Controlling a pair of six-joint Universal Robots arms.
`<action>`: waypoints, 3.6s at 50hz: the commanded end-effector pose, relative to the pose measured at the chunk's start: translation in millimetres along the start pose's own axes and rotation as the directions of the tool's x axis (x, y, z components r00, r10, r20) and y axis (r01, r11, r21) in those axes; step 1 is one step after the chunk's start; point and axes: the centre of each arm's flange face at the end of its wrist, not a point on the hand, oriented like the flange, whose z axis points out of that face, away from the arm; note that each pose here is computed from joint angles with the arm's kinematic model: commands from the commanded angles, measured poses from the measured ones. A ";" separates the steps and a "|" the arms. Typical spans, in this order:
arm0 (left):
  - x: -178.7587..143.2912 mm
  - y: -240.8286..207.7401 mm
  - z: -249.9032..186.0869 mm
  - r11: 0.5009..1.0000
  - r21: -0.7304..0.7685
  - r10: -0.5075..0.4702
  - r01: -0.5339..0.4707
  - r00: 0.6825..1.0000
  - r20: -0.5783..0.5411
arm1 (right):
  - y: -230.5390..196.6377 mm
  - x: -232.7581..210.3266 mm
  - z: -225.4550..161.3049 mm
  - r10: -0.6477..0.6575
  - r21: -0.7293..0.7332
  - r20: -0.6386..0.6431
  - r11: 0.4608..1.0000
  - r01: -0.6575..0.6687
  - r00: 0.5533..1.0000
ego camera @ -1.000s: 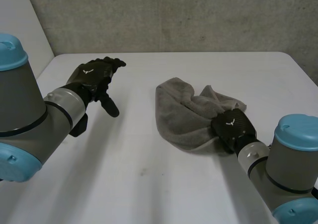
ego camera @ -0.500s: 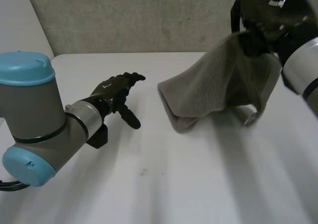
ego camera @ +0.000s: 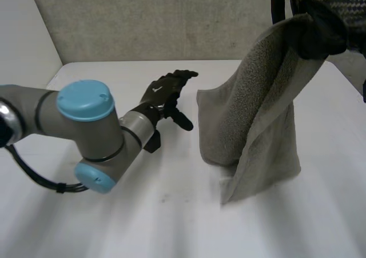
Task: Fold the towel.
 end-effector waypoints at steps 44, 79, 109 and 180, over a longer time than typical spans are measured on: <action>28.4 -9.2 -140.1 0.947 -0.189 0.294 -0.260 0.938 0.185 | 107.8 -16.0 27.2 -0.030 -0.274 0.072 0.961 0.048 0.997; -26.8 11.6 -198.4 0.899 -0.431 0.215 -0.076 0.934 0.284 | 189.3 -24.3 9.5 0.002 -0.453 0.069 0.891 0.029 0.998; -64.8 43.5 -182.5 0.886 -0.452 0.267 -0.099 0.907 0.325 | 201.0 -27.5 8.0 0.010 -0.480 0.075 0.877 0.028 0.997; -108.2 28.1 -122.9 0.844 -0.351 0.528 -0.407 0.749 0.400 | 260.0 -2.2 31.8 -0.121 -0.554 0.054 0.822 0.131 0.991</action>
